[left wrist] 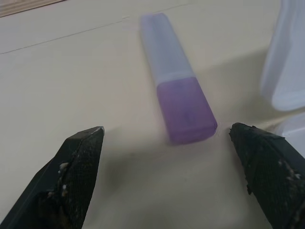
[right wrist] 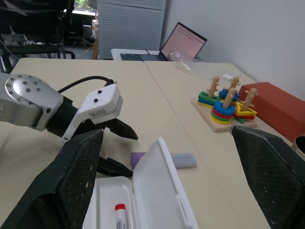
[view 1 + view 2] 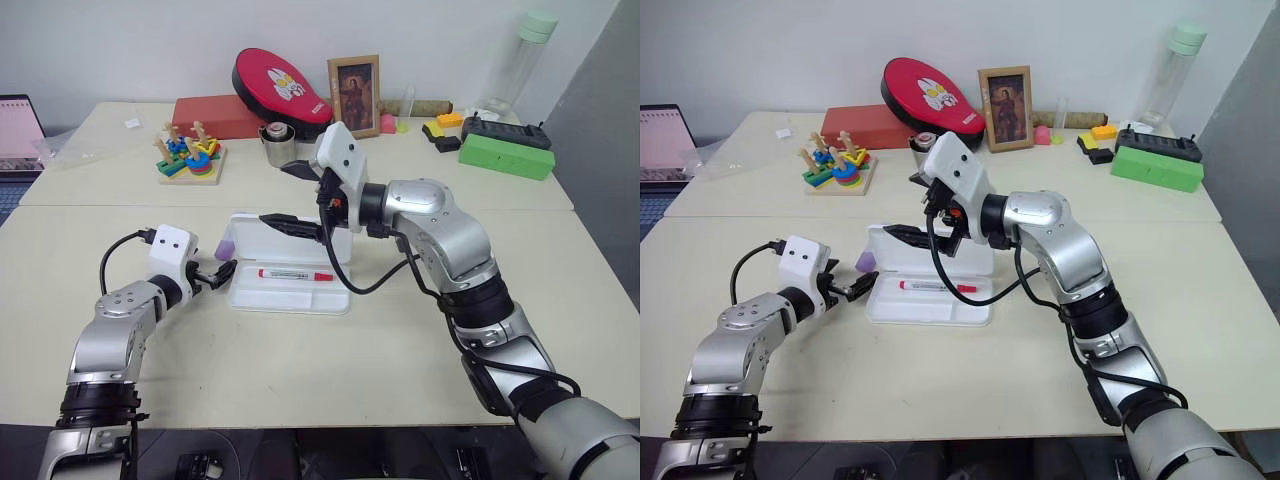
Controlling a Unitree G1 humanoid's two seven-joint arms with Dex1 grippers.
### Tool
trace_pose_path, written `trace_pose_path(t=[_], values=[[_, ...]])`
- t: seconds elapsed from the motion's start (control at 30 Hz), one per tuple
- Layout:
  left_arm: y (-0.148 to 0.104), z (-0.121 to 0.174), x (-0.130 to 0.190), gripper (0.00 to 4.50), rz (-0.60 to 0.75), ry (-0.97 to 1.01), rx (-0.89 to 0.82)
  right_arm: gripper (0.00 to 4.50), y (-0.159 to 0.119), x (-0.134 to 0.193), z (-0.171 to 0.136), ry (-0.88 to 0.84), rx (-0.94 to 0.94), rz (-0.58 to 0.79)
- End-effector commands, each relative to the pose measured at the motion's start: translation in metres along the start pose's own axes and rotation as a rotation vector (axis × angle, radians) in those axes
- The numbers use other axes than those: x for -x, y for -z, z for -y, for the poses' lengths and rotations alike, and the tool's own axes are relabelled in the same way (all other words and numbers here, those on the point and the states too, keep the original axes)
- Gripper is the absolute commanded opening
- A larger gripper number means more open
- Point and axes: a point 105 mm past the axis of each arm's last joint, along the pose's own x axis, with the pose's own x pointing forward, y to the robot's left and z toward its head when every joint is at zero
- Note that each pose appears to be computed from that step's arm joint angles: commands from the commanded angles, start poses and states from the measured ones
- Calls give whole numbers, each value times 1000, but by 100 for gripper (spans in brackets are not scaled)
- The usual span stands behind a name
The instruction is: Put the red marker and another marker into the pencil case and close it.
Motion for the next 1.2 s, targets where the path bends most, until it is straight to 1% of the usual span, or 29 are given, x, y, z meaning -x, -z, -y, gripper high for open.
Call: trace_pose_path(t=[0.03, 0.17, 0.33, 0.37, 0.4, 0.6, 0.63, 0.67, 0.7, 0.77, 0.83, 0.9, 0.97, 1.03, 1.1, 1.17, 1.2], values=[[-7, -7, -3, 450, 27, -19, -21, 446, -10, 4, 2, 19, 14, 40], [-2, -2, -14, 450, -1, -5, -19, 446, -11, 4, 2, 24, 11, 43], [-4, 4, -24, 450, 4, 11, -23, 446, -13, 4, 4, 25, 9, 47], [-6, 6, -26, 413, 10, 17, -22, 450, -13, 4, 4, 25, 8, 47], [-7, 7, -27, 407, 14, 22, -21, 450, -13, 5, 4, 25, 8, 47], [-6, 12, -30, 273, 19, 38, -20, 450, -12, 5, 5, 27, 6, 46], [-6, 12, -30, 254, 19, 37, -17, 450, -12, 6, 5, 28, 5, 46], [-5, 12, -30, 245, 19, 36, -14, 450, -12, 6, 5, 29, 5, 46], [-5, 12, -29, 218, 19, 34, -11, 450, -12, 6, 5, 31, 5, 46], [-3, 10, -28, 186, 18, 30, -9, 450, -12, 6, 6, 33, 5, 47], [-2, 9, -27, 144, 18, 24, -4, 450, -12, 7, 7, 36, 3, 48], [-2, 7, -26, 120, 21, 14, 0, 450, -12, 7, 8, 38, 1, 49], [-3, 1, -24, 120, 30, -14, 7, 450, -12, 7, 8, 38, 0, 51], [-9, -10, -20, 120, 63, -64, 19, 450, -13, 8, 9, 37, -2, 56], [-26, -25, -15, 120, 142, -147, 50, 450, -15, 10, 10, 35, -11, 67], [-55, -43, -1, 120, 275, -239, 61, 450, -18, 15, 10, 24, -32, 89], [-74, -50, 9, 120, 362, -266, 69, 450, -21, 19, 8, 8, -53, 107]])
